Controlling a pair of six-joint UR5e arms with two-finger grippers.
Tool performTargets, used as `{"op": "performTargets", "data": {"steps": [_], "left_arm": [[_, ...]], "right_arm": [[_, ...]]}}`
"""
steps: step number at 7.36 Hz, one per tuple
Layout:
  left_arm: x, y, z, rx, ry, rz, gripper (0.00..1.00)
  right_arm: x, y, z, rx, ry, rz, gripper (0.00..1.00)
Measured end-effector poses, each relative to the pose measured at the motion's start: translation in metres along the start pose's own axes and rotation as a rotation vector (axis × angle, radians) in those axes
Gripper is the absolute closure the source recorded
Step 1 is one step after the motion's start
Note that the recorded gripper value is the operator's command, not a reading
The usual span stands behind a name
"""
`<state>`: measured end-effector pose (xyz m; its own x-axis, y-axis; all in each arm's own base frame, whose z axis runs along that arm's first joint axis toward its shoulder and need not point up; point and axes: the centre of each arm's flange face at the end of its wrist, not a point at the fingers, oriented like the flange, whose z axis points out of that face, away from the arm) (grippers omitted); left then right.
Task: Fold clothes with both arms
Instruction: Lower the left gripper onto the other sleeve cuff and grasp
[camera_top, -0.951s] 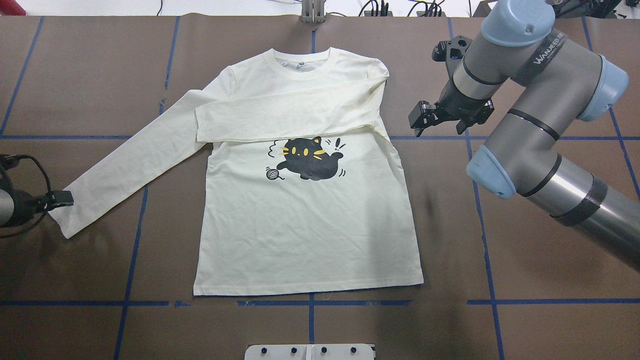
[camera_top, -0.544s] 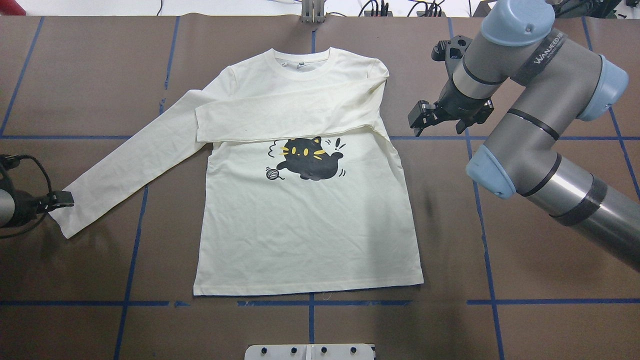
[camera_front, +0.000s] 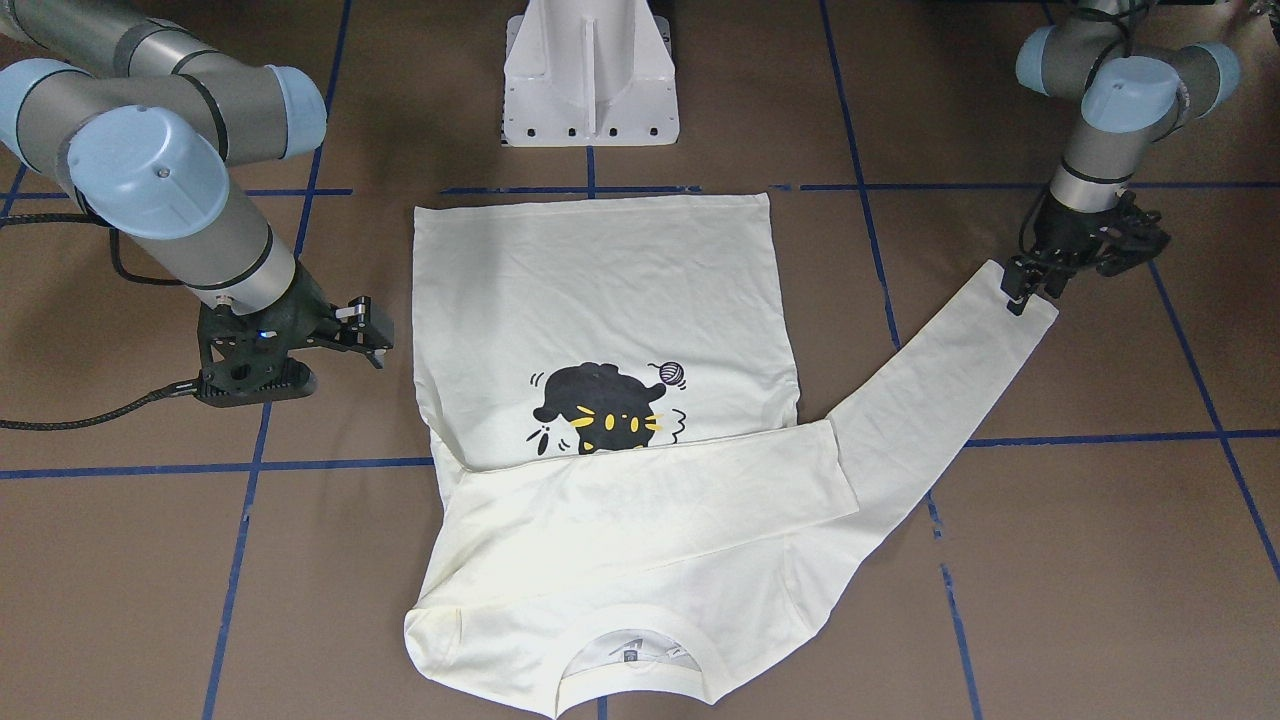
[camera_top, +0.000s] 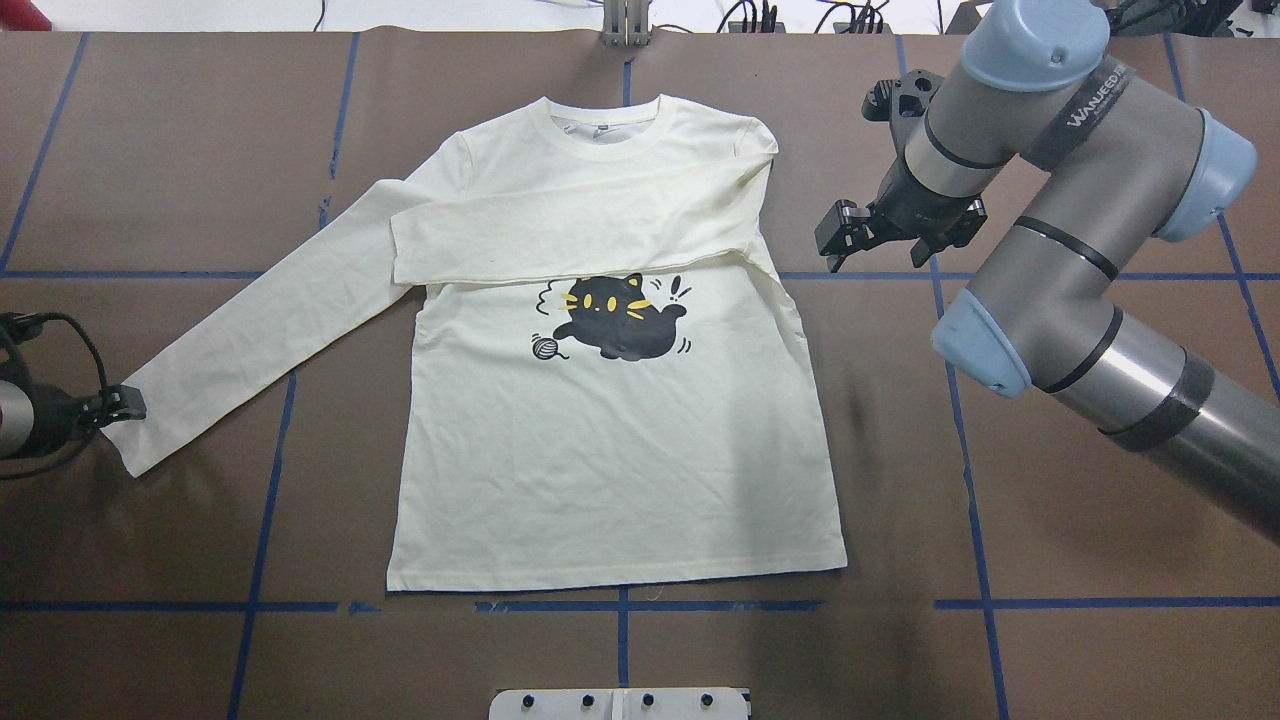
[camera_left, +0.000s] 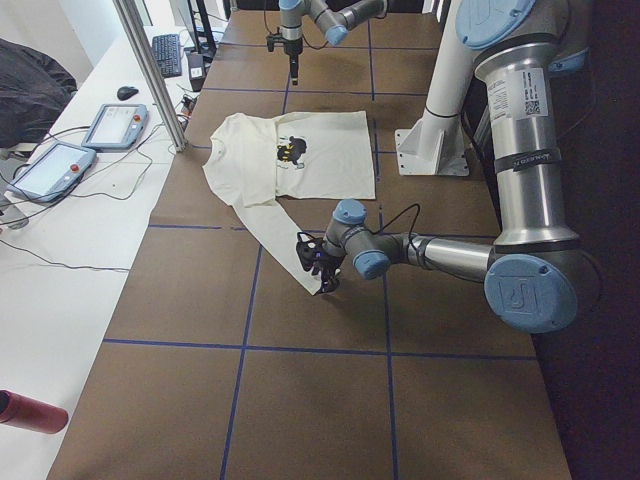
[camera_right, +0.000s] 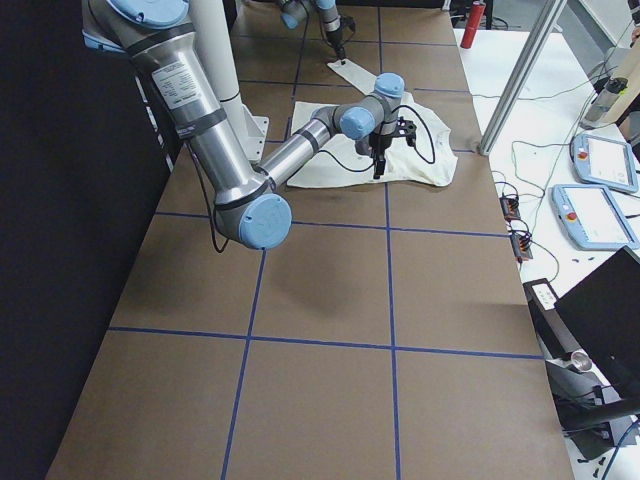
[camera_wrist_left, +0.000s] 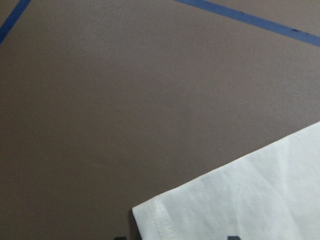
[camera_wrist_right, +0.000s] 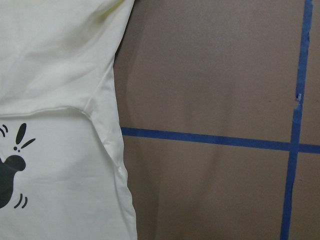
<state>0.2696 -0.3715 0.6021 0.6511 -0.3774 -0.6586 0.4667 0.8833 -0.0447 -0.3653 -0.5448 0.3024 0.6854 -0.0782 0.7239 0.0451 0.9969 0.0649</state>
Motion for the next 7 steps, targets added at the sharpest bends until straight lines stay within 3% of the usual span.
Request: {"op": "performTargets", "data": {"steps": [2,5,6,7], "left_arm": [[0.0007,0.0007,-0.0003,-0.001,0.001,-0.001,0.65],[0.0048,0.0013,-0.0046,-0.003,0.011,0.000,0.86],[0.0062,0.0015,-0.0058,-0.004,0.013,-0.001,0.98],[0.0078,0.0021,-0.0073,-0.009,0.018,-0.001,1.00]], "right_arm": [[-0.0003,0.0000,-0.0002,0.000,-0.001,0.003,0.00],[-0.0003,0.0001,-0.0001,-0.001,-0.001,0.004,0.00],[0.0000,0.0002,0.0001,-0.002,-0.001,0.004,0.00],[0.0002,0.0003,0.0003,-0.002,-0.001,0.004,0.00]]}}
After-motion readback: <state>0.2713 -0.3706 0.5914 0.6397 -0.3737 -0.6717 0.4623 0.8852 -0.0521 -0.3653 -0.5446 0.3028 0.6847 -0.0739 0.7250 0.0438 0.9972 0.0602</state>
